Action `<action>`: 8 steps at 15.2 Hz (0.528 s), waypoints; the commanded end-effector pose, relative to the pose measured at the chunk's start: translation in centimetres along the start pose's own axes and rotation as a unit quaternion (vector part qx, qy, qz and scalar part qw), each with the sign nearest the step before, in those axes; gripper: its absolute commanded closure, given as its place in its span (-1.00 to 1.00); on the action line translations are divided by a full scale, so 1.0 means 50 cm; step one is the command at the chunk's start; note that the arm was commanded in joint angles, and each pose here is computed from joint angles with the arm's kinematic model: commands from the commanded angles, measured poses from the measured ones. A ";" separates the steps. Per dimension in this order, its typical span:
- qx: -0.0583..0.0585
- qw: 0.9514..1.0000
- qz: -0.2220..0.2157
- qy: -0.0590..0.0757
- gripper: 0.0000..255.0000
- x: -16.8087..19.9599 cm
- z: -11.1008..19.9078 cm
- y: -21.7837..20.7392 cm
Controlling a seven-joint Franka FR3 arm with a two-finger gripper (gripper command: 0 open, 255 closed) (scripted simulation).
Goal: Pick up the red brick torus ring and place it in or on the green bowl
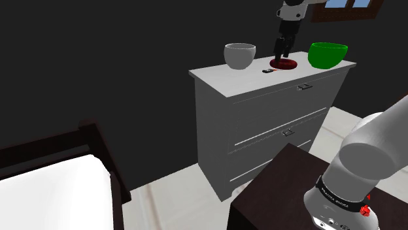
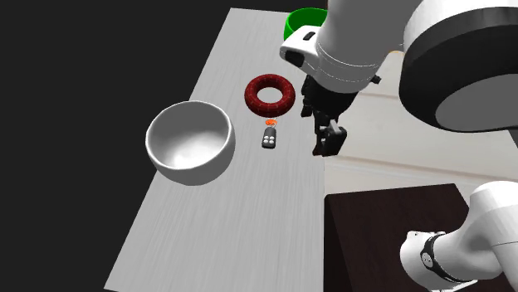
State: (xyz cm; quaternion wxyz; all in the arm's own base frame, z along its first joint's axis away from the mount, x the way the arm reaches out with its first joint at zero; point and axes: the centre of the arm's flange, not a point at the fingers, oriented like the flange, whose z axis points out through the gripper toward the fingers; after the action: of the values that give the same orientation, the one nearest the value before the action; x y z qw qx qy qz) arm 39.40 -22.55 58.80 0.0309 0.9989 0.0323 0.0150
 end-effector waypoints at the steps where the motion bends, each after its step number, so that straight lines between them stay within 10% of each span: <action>1: 0.001 1.000 -0.001 -0.001 -1.00 0.019 0.017 0.046; 8: 0.008 1.000 -0.003 -0.006 -1.00 0.083 0.060 0.220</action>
State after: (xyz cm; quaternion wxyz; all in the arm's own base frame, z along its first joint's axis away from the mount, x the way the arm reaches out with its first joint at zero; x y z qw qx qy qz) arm 43.85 -32.29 56.77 0.0239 0.9991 0.0337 0.0095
